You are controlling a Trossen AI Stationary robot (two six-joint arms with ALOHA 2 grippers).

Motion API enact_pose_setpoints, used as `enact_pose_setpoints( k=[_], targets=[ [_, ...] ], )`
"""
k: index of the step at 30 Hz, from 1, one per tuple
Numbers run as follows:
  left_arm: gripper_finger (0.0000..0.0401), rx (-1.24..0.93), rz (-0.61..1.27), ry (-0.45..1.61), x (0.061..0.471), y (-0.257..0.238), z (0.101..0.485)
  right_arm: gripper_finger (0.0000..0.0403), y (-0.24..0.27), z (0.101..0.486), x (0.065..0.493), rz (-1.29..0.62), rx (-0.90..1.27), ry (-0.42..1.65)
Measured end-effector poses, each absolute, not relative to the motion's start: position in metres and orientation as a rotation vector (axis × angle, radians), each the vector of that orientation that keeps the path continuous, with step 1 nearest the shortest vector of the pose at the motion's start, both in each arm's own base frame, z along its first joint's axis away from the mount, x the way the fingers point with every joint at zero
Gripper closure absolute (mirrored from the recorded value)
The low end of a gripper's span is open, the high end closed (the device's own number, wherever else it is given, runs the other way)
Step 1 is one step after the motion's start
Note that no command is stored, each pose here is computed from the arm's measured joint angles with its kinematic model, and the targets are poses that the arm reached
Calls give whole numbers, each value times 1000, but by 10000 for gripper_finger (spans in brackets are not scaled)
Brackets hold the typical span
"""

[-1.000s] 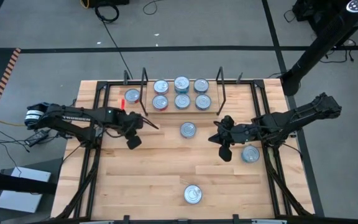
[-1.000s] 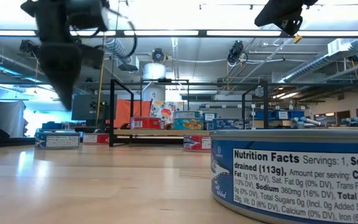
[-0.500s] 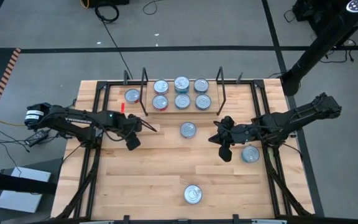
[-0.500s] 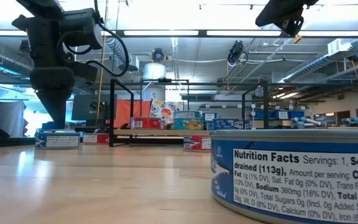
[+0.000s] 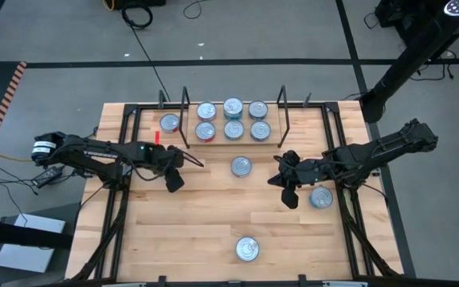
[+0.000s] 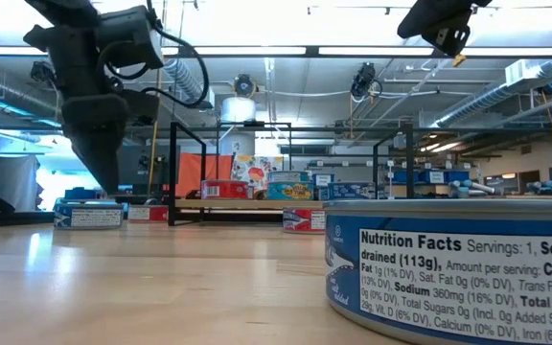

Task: Stack canned seafood by type on shelf
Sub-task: Stack the blue tuna can on top of the other blue tuna can on the shelf

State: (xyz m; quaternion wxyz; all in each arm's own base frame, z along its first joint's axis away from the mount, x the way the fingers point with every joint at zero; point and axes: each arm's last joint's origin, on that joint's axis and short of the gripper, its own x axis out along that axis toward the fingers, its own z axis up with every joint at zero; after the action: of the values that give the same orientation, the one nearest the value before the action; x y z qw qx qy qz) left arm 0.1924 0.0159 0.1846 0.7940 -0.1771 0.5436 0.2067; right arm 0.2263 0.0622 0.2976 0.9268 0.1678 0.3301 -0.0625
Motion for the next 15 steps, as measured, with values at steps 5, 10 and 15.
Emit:
enact_pose_setpoints(
  k=[5,10,15],
  targets=[
    [254,-393,487,1200,189,16,183,400,62,298,226,-129,351,678],
    [254,-386,526,1276,186,16,177,400,62,298,226,-129,350,678],
    [254,-356,516,1309,193,15,168,400,62,297,226,-129,349,680]
  ],
)
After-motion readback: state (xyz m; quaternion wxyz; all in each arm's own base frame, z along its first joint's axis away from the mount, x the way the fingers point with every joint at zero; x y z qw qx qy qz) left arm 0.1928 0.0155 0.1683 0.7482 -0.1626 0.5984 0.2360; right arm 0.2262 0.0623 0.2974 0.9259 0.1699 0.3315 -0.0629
